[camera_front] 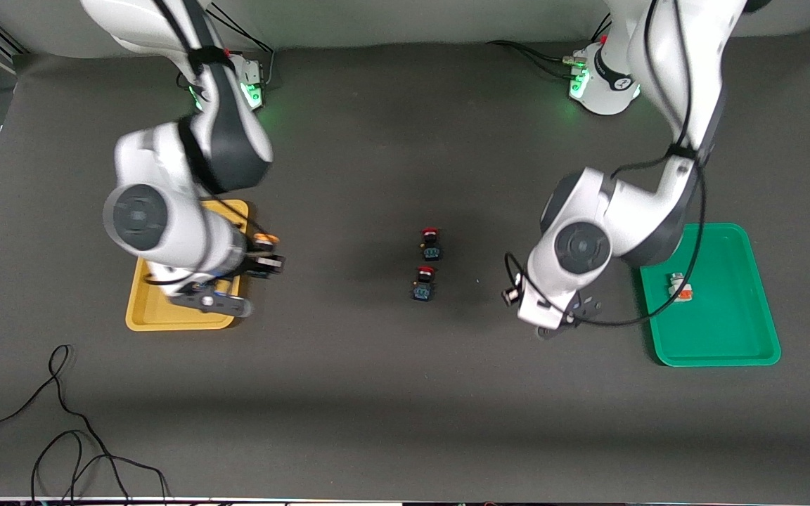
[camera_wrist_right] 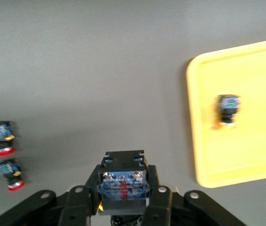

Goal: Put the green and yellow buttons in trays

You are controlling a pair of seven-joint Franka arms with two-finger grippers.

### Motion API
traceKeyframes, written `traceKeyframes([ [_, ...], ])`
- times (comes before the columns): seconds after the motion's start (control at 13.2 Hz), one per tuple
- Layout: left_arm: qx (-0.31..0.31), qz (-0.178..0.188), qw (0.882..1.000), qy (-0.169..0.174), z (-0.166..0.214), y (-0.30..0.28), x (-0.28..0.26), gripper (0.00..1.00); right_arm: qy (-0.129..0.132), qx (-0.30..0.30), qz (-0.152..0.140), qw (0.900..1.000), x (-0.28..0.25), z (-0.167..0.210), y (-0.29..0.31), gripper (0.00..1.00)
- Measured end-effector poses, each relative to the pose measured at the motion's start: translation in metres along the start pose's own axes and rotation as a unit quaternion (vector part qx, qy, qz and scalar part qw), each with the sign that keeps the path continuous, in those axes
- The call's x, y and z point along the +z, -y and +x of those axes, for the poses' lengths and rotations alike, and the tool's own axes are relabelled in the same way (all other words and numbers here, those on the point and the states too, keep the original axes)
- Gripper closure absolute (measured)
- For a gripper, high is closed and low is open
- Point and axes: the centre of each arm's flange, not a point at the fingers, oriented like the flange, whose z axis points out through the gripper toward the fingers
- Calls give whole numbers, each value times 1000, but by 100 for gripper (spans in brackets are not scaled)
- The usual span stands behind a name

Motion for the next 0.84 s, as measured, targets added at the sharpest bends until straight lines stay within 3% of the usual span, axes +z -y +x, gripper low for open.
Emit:
traceKeyframes([
  [0.15,42,16,999,1,-15,21,-47,59,5,-27,-5,1000,-12,15,-59,59],
  [0.3,95,30,995,4,2,63,-70,59,12,-49,-10,999,-6,28,-116,59],
  [0.53,180,40,983,18,87,183,-72,59,5,-77,-13,997,19,39,-174,59],
  [0.84,246,30,969,18,174,352,-33,59,-39,-108,-27,993,95,46,-230,59],
])
